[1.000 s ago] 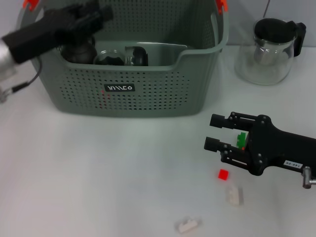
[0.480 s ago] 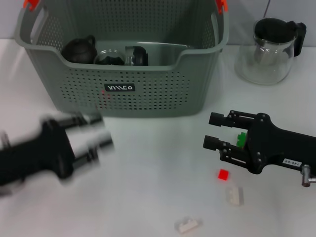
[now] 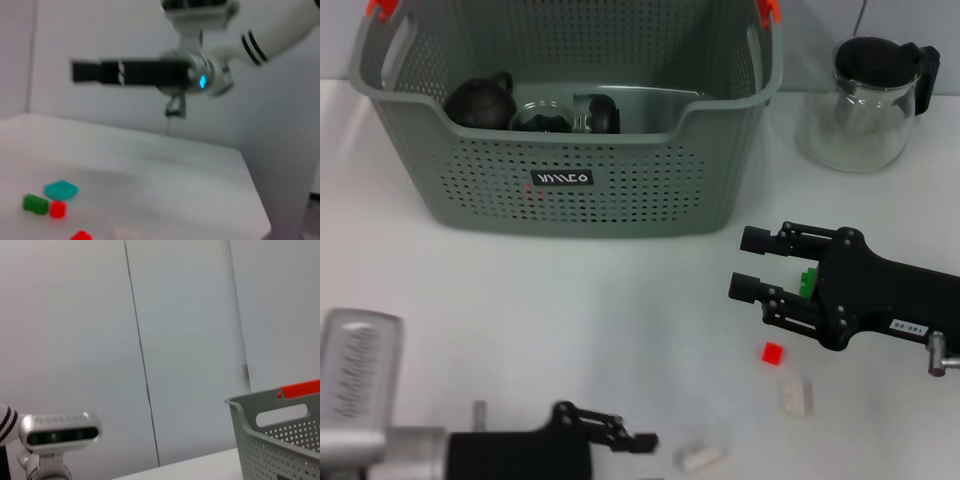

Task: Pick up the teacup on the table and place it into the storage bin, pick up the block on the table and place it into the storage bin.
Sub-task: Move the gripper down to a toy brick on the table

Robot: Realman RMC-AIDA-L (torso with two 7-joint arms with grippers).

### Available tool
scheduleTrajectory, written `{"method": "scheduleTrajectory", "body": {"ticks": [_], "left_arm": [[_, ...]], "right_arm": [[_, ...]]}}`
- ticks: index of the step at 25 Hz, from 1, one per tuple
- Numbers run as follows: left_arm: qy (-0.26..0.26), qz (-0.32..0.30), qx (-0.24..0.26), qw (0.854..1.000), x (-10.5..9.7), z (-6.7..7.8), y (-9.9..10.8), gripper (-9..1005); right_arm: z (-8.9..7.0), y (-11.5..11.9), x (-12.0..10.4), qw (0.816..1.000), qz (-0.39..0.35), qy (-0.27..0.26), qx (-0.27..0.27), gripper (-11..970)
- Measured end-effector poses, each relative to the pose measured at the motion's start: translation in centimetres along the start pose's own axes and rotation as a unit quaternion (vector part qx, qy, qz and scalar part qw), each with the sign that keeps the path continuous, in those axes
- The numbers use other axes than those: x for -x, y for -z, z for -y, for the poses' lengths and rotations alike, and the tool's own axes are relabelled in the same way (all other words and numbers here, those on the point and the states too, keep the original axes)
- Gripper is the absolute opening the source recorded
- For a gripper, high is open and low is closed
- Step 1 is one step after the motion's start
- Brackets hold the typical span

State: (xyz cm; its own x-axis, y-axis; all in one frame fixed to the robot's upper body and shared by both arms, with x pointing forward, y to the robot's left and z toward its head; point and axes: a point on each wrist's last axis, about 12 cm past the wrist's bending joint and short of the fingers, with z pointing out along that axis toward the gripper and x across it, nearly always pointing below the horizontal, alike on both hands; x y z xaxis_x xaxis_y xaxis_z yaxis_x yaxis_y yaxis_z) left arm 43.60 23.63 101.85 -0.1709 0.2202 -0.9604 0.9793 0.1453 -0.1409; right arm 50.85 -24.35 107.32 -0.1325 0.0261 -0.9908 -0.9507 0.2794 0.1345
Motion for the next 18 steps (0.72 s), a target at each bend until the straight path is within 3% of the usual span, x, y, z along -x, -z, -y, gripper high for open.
{"method": "scheduleTrajectory", "body": {"ticks": [4, 18], "left_arm": [[-0.009, -0.023, -0.007, 1.000, -0.6, -0.4, -1.9, 392], [-0.064, -0.045, 0.011, 0.997, -1.4, -1.2, -3.7, 370]], "right_arm": [[0.0, 0.0, 0.0, 1.000, 0.000, 0.000, -0.001, 563], [0.0, 0.0, 0.1, 1.000, 0.001, 0.001, 0.000, 564]]}}
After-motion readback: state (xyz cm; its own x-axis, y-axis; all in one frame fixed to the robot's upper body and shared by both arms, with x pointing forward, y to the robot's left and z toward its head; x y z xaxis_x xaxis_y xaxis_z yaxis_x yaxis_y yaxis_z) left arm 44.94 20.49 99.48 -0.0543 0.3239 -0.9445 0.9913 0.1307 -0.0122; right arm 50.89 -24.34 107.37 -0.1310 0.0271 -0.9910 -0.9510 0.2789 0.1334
